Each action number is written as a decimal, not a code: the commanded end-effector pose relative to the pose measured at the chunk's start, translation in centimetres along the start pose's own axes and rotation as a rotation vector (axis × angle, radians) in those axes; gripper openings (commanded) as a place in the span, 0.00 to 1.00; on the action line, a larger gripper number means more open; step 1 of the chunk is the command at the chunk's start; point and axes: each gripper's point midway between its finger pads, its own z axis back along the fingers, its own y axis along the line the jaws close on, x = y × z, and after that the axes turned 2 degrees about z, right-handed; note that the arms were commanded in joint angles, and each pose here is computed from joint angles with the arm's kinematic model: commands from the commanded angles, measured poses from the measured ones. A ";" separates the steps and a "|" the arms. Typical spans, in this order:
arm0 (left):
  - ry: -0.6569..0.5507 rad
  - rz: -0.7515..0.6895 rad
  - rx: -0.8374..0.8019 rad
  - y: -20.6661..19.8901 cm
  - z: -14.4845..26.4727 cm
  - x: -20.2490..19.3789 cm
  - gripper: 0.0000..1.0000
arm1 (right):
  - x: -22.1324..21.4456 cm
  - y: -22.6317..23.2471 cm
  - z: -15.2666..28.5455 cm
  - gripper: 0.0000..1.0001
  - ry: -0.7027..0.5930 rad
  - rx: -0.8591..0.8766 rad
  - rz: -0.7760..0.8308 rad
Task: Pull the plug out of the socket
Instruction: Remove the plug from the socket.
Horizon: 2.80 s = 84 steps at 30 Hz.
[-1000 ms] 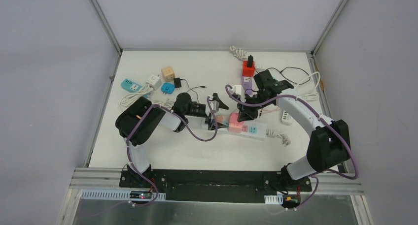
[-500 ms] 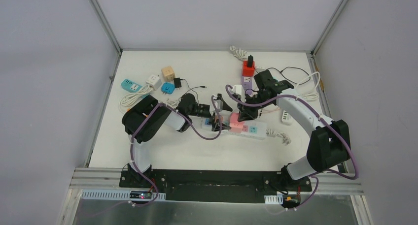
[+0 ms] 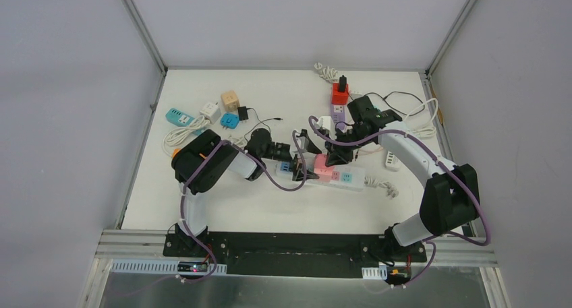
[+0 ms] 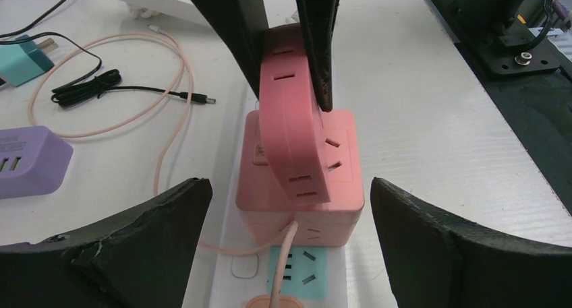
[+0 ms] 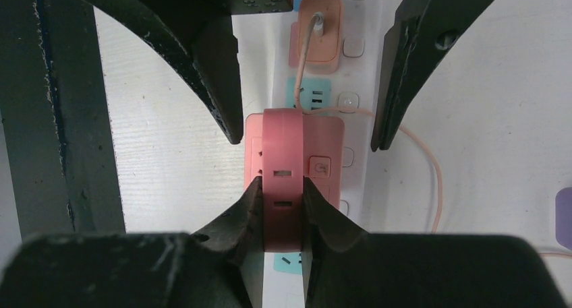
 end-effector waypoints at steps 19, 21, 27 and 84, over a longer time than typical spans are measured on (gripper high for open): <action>0.092 0.002 -0.058 0.2 -1.6 -2.1 0.25 | 0.2 -0.6 -0.2 0.00 -0.005 -0.012 -0.079; 0.097 0.006 -0.055 0.2 -1.5 -2.2 0.22 | 0.8 1.3 -0.2 0.00 -0.044 0.073 -0.023; 0.105 -0.001 -0.054 0.3 -1.5 -2.3 0.15 | 2.0 4.0 -1.0 0.00 -0.080 0.161 0.061; 0.144 -0.001 -0.039 0.4 -1.2 -2.8 0.00 | 2.7 4.3 -1.5 0.00 -0.068 0.204 -0.020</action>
